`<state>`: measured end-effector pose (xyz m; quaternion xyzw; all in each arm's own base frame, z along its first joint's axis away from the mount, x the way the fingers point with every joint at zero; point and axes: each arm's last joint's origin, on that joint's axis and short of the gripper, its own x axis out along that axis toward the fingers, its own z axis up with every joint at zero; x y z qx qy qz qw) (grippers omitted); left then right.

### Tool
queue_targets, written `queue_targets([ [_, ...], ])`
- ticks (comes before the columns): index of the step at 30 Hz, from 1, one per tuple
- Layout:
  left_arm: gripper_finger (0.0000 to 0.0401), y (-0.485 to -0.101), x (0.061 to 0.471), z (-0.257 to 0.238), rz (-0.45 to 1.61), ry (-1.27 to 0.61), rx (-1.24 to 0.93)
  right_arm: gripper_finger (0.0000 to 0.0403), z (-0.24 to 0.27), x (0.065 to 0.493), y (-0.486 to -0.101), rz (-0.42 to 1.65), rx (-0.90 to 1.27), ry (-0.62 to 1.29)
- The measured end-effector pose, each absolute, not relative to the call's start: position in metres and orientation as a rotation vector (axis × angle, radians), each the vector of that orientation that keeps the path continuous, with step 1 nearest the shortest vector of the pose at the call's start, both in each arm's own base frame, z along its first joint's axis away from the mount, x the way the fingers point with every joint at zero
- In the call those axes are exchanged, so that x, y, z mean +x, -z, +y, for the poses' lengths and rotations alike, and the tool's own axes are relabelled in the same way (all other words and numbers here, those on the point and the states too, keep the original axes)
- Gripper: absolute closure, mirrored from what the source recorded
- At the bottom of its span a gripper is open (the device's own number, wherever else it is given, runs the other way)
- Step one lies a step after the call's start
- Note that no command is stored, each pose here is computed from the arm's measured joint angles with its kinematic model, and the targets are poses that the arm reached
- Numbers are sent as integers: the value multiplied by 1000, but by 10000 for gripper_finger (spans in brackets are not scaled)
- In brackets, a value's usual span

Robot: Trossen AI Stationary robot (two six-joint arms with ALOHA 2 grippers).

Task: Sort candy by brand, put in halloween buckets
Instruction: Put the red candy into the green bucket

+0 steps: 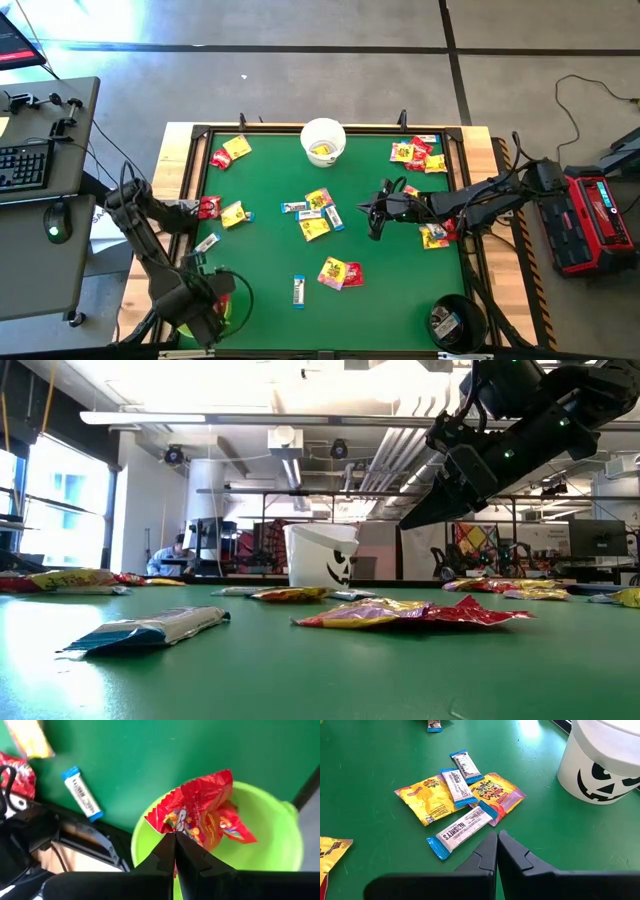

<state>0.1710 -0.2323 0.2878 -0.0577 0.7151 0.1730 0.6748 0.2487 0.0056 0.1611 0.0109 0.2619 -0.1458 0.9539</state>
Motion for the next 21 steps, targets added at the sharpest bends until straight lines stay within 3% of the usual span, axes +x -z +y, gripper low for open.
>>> queue_targets([
  [21,401,-245,158,-228,1714,-264,-219,403,6,249,-161,529,44,302],
])
